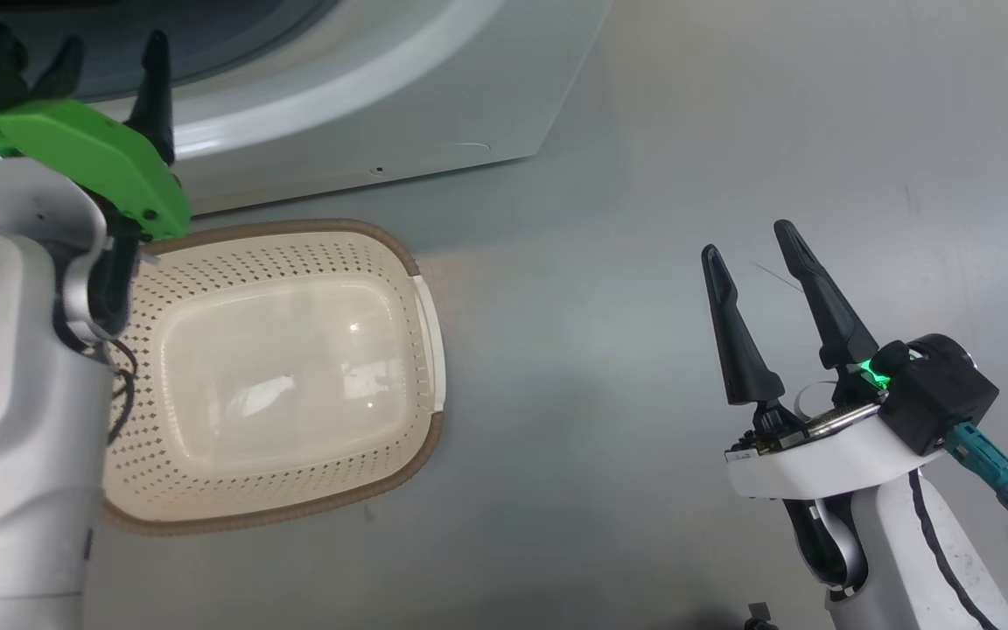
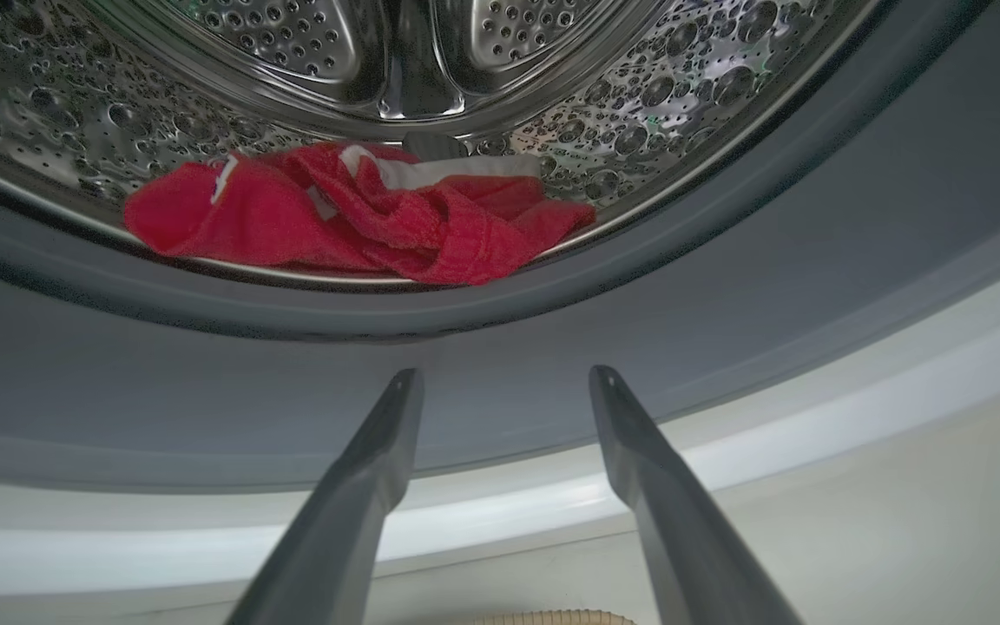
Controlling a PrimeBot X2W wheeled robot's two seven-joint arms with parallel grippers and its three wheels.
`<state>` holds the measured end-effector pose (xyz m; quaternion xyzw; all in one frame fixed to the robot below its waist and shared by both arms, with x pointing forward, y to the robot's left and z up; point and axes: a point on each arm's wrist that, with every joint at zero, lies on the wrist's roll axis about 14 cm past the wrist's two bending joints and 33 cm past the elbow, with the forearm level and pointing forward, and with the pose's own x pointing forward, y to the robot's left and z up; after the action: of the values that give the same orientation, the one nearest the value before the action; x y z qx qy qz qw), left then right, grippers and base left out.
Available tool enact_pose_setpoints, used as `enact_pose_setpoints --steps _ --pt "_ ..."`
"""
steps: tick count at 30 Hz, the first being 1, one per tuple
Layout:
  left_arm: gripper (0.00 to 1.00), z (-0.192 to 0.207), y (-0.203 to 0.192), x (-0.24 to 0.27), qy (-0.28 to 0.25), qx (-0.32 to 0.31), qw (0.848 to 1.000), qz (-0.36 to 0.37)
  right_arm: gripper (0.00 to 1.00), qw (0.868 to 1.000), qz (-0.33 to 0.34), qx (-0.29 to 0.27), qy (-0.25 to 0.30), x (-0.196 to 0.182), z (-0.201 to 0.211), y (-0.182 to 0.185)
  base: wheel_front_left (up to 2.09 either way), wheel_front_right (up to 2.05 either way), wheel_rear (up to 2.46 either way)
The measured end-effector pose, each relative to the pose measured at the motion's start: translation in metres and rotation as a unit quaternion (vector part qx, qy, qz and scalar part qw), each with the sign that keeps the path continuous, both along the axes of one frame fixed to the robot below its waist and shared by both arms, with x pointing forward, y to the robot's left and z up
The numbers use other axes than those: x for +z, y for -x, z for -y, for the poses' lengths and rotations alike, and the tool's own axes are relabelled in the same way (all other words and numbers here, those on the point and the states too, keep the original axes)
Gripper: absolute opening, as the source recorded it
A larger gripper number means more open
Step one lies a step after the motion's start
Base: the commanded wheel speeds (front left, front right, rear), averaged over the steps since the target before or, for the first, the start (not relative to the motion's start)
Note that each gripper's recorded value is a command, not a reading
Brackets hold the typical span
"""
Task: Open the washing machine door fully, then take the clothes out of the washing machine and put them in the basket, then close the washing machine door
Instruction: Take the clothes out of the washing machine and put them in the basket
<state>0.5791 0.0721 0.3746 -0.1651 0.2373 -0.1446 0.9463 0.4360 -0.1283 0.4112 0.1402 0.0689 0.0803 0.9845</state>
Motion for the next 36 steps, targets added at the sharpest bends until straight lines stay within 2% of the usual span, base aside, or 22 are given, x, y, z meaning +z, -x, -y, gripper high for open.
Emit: enact_pose_setpoints --steps 11,20,36 --pt "1.00 0.011 -0.050 0.004 -0.008 -0.030 0.999 -0.013 1.00 0.999 -0.022 -0.022 -0.009 -0.012 0.013 0.003 0.00 0.00 0.00" --pt "1.00 0.010 -0.088 0.017 -0.009 -0.027 1.000 -0.004 1.00 0.999 -0.032 -0.033 -0.013 -0.018 0.020 0.003 0.00 0.00 0.00" --pt "1.00 0.001 -0.076 -0.052 -0.042 -0.033 0.991 -0.127 1.00 0.998 -0.040 -0.044 -0.013 -0.025 0.028 -0.001 0.00 0.00 0.00"
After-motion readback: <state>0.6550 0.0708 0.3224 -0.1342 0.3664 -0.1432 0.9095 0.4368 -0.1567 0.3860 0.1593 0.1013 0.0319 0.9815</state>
